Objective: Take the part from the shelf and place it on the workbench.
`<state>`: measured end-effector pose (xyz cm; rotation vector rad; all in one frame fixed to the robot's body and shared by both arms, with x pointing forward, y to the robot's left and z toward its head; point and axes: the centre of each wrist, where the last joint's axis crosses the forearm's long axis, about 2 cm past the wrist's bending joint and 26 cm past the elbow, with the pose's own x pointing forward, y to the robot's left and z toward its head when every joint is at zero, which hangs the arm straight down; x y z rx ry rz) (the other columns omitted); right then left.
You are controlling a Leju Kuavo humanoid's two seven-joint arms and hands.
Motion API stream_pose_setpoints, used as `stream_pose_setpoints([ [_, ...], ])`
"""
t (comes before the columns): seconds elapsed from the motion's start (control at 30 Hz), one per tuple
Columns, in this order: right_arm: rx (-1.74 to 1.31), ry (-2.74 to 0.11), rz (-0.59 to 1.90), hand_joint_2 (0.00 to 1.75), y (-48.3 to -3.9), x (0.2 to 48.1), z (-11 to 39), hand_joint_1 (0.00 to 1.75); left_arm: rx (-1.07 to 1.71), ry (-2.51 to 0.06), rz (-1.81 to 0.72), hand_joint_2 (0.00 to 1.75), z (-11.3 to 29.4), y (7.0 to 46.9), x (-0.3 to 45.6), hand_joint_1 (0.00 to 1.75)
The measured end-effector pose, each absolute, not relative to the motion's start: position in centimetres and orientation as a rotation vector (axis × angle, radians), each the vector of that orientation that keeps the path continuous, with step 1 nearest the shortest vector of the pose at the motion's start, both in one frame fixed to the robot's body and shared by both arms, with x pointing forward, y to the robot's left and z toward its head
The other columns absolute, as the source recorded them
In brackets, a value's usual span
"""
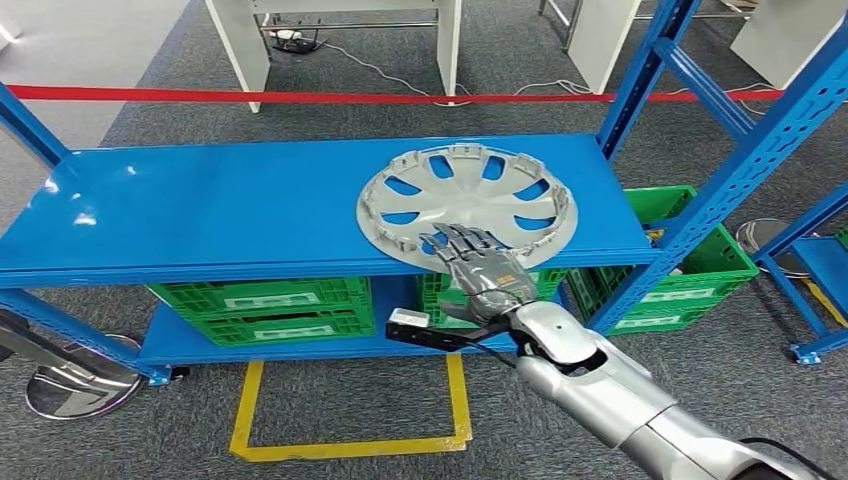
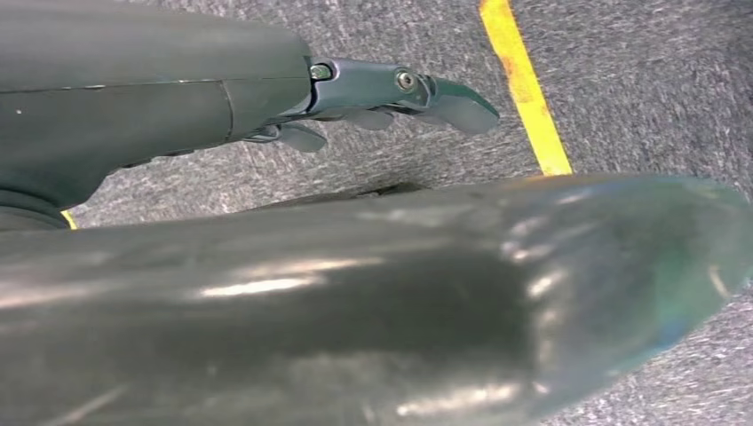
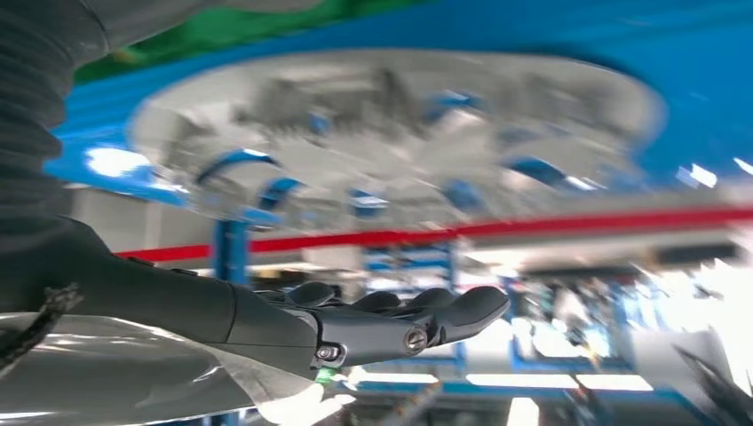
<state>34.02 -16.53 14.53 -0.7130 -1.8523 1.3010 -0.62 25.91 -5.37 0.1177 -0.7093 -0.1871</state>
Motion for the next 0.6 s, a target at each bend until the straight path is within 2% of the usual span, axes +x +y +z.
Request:
stream_pose_setpoints([
  [0.27,-0.676,-2.106,1.162,1.75,-14.9,32.3,18.7,0.00,0.137,-0.716,-0.191,0.00,-5.2,26.3,-0.5,0.00],
  [0.6,-0.683,-2.190,1.101,1.75,-15.0,31.6,19.8,0.00,0.146,-0.718,-0.189,0.00,-5.2,26.5,-0.5,0.00],
])
